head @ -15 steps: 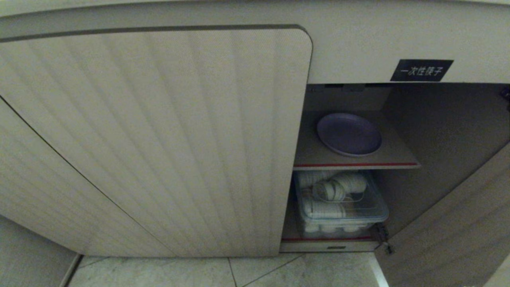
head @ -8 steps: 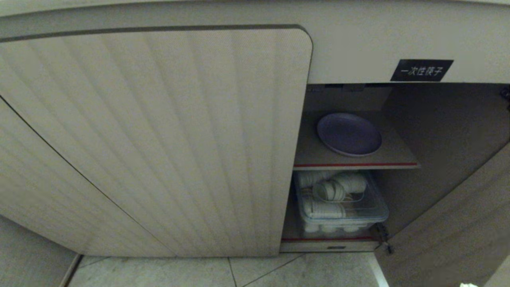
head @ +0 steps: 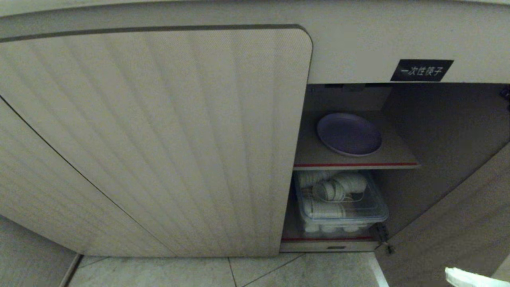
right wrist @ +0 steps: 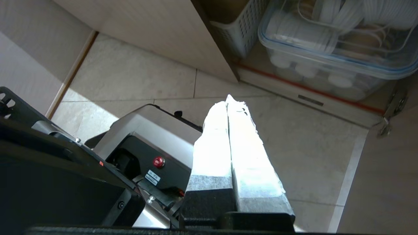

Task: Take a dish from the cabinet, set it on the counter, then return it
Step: Take the plate from the cabinet

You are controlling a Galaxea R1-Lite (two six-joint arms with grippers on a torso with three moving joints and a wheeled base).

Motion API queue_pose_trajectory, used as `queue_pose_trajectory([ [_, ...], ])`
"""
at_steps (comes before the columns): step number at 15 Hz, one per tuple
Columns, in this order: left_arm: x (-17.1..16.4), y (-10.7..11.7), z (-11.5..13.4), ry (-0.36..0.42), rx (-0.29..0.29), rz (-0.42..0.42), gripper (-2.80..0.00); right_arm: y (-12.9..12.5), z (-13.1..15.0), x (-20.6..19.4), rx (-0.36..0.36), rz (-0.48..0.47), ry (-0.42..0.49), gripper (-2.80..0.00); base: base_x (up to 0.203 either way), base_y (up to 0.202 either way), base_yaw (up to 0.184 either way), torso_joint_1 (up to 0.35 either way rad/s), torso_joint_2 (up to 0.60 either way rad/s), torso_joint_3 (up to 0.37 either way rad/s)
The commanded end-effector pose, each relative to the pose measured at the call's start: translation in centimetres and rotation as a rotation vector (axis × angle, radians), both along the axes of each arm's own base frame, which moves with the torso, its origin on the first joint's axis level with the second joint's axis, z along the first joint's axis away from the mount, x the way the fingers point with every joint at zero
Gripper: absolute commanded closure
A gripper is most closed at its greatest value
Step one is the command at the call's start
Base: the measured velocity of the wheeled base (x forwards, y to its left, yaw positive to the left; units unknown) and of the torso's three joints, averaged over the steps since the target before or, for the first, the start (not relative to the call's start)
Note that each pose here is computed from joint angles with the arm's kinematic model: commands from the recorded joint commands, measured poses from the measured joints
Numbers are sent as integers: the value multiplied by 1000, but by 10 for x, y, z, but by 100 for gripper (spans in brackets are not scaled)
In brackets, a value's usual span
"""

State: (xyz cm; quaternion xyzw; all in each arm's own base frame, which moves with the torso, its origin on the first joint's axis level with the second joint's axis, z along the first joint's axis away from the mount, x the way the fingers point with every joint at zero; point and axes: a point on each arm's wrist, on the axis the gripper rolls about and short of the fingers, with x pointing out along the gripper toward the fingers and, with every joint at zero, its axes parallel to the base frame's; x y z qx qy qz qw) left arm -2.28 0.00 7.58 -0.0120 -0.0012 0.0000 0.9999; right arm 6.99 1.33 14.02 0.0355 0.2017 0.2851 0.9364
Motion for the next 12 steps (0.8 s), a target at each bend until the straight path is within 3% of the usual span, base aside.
queue_pose_trajectory([
  [1, 0, 0, 0, -1, -1, 0, 0, 0, -3, 15, -1, 5, 57, 0, 0, 0, 0, 0, 0, 0],
  [9, 0, 0, 0, -1, -1, 0, 0, 5, -13, 69, -9, 39, 85, 0, 0, 0, 0, 0, 0, 0],
  [12, 0, 0, 0, -1, -1, 0, 0, 12, -16, 92, -8, 68, 23, 0, 0, 0, 0, 0, 0, 0],
])
